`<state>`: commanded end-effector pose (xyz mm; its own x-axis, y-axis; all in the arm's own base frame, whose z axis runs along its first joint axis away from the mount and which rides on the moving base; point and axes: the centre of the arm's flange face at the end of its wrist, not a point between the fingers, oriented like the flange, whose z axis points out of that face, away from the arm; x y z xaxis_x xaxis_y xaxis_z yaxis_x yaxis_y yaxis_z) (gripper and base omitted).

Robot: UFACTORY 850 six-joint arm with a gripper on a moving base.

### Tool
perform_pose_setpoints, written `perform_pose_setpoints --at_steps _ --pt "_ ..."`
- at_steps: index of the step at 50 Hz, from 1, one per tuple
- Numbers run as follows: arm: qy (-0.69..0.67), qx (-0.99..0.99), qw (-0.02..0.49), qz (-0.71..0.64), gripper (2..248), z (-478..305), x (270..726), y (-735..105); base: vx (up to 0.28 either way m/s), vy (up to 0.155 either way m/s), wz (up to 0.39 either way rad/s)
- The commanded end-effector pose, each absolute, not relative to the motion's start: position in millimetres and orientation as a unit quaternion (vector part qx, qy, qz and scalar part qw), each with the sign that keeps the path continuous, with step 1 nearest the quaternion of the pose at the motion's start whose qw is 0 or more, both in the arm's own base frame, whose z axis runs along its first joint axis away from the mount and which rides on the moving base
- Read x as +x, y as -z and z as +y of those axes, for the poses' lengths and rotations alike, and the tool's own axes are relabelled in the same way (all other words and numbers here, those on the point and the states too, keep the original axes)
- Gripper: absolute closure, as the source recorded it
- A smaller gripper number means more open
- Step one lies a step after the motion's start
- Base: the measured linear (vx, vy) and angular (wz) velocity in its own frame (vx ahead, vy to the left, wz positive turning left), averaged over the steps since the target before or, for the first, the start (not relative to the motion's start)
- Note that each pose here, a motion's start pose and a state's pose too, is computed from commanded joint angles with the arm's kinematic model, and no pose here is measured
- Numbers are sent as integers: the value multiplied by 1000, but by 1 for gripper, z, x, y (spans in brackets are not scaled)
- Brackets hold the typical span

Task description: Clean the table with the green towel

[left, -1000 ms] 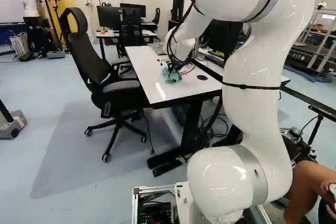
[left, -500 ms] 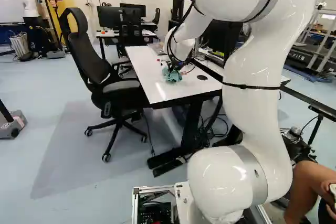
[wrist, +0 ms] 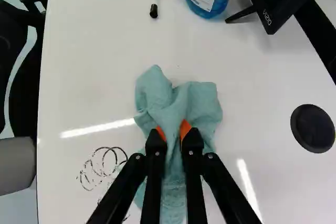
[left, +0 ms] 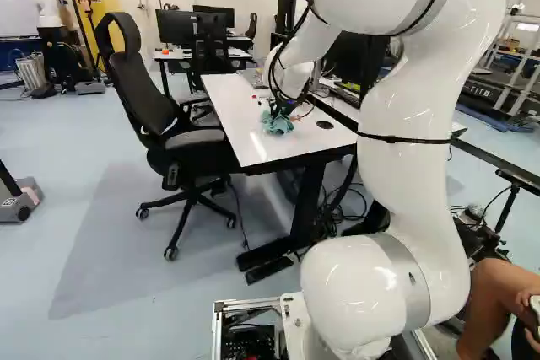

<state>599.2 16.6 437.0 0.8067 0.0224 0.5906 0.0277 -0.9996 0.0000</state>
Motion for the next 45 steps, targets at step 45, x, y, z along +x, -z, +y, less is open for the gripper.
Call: perform_pose_setpoints --at_steps 45 --pt "274 -962 4 -13 204 16 593 -433 0 0 0"
